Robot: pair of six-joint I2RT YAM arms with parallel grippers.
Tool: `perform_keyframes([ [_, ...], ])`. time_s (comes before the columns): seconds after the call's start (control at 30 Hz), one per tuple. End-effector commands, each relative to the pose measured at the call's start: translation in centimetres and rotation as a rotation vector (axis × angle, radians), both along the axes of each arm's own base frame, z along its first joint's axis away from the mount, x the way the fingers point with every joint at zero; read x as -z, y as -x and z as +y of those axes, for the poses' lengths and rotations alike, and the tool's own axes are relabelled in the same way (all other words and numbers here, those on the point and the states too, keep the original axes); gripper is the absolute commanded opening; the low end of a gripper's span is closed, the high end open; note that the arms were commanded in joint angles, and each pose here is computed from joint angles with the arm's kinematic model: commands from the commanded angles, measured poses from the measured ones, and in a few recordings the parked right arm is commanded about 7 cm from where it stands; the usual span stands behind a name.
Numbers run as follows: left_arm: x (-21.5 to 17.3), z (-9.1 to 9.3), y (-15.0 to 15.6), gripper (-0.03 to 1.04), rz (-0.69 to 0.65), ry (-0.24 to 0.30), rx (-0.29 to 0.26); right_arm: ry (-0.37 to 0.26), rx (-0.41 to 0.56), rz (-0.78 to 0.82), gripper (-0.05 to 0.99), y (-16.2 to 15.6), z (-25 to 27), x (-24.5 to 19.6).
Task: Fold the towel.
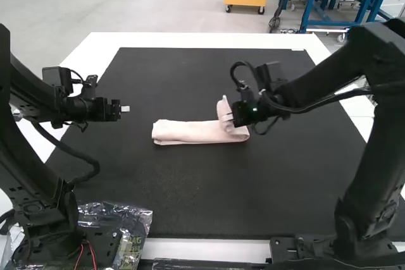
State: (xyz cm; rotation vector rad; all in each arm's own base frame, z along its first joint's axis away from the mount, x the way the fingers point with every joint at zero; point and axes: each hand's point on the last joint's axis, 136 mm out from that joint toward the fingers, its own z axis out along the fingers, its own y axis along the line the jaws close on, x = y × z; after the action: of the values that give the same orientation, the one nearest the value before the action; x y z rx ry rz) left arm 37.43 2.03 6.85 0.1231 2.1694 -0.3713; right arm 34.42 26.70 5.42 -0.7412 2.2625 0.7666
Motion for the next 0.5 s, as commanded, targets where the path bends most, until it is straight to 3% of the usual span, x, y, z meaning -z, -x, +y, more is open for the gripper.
perform_keyframes([
  [0.0, -0.9, 0.0, 0.1, 0.97, -0.043, -0.024, 0.012, -0.029, -0.026, -0.024, -0.03, -0.4, 3.2, -1.2],
  [0.47, -0.3, -0.3, 0.8, 0.97, -0.049, -0.009, 0.021, -0.045, -0.16, -0.024, -0.02, 0.3, 12.7, -0.2],
])
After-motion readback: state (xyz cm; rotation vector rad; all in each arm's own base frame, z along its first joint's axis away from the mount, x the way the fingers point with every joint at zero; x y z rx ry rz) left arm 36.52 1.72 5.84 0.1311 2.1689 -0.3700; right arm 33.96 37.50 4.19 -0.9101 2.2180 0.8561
